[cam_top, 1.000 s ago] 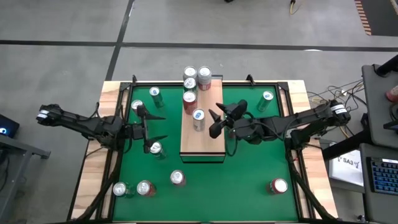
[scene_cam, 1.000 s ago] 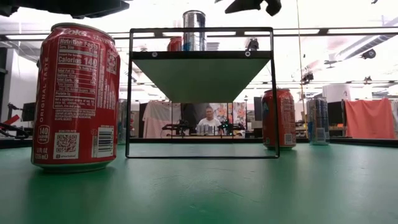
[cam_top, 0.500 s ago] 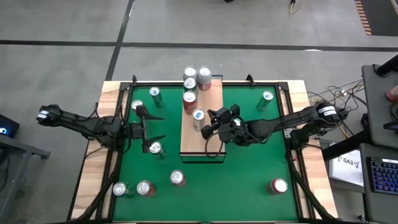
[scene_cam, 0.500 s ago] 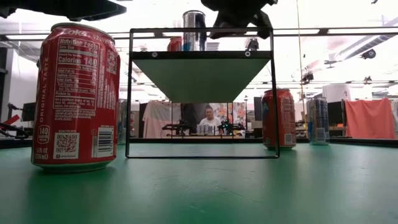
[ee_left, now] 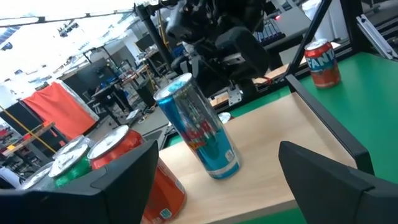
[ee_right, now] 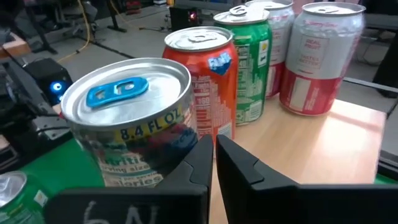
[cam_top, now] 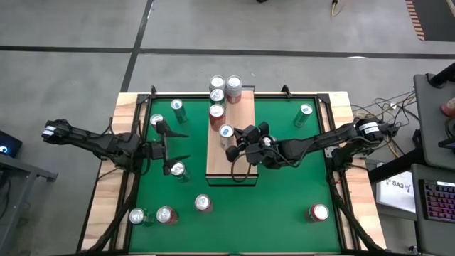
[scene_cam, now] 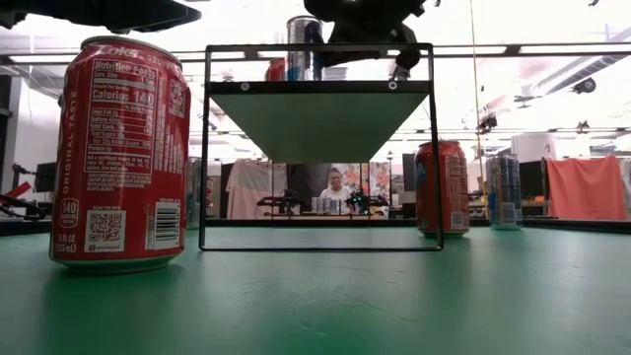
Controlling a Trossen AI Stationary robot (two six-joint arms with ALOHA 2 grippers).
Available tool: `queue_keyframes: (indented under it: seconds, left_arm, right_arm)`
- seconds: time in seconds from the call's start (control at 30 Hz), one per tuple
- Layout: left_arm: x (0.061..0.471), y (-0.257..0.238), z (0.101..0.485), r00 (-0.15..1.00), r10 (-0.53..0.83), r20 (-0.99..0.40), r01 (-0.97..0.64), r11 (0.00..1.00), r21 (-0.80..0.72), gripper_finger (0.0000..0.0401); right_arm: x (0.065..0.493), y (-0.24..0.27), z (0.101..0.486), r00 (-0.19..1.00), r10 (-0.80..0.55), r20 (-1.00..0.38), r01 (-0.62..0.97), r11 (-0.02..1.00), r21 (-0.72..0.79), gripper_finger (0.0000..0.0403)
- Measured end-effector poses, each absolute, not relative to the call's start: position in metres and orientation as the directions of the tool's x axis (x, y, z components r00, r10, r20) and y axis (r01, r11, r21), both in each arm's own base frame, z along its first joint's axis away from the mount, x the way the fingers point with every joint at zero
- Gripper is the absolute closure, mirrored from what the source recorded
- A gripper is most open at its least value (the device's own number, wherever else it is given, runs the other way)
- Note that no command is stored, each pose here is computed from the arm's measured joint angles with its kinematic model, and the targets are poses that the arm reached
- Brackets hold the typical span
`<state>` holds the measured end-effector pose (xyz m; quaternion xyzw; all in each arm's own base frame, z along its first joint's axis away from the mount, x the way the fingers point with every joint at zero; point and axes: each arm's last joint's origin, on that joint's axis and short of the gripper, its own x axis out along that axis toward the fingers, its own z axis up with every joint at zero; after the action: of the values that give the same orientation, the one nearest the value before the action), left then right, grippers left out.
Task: Place canned beverage on shelf
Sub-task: Put the blue can on the shelf
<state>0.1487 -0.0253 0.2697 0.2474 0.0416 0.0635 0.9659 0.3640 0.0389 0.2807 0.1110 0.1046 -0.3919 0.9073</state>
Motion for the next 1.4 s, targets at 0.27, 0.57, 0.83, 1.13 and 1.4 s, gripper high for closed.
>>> queue_keyframes:
  seconds: [0.27, 0.57, 0.83, 1.13, 1.4]
  left_arm:
    - [0.149, -0.025, 0.275, 0.990, 0.142, -0.021, -0.115, 0.872, 0.477, 0.0083]
    - [0.149, -0.025, 0.276, 0.990, 0.141, -0.018, -0.114, 0.861, 0.495, 0.0083]
    - [0.149, -0.025, 0.278, 0.990, 0.141, -0.001, -0.122, 0.855, 0.503, 0.0083]
    - [0.148, -0.025, 0.279, 0.990, 0.141, 0.004, -0.123, 0.848, 0.515, 0.0083]
    - [0.149, -0.025, 0.278, 0.990, 0.141, 0.003, -0.121, 0.835, 0.537, 0.0083]
  right_arm:
    - [0.364, 0.039, 0.281, 0.678, -0.682, -0.275, 0.730, 0.670, 0.135, 0.0390]
    - [0.368, 0.041, 0.278, 0.683, -0.680, -0.267, 0.726, 0.671, 0.150, 0.0390]
    - [0.383, 0.040, 0.262, 0.684, -0.686, -0.248, 0.727, 0.668, 0.161, 0.0390]
    - [0.371, 0.044, 0.279, 0.714, -0.651, -0.257, 0.695, 0.701, 0.157, 0.0390]
    - [0.345, 0.062, 0.312, 0.787, -0.568, -0.241, 0.614, 0.760, 0.214, 0.0390]
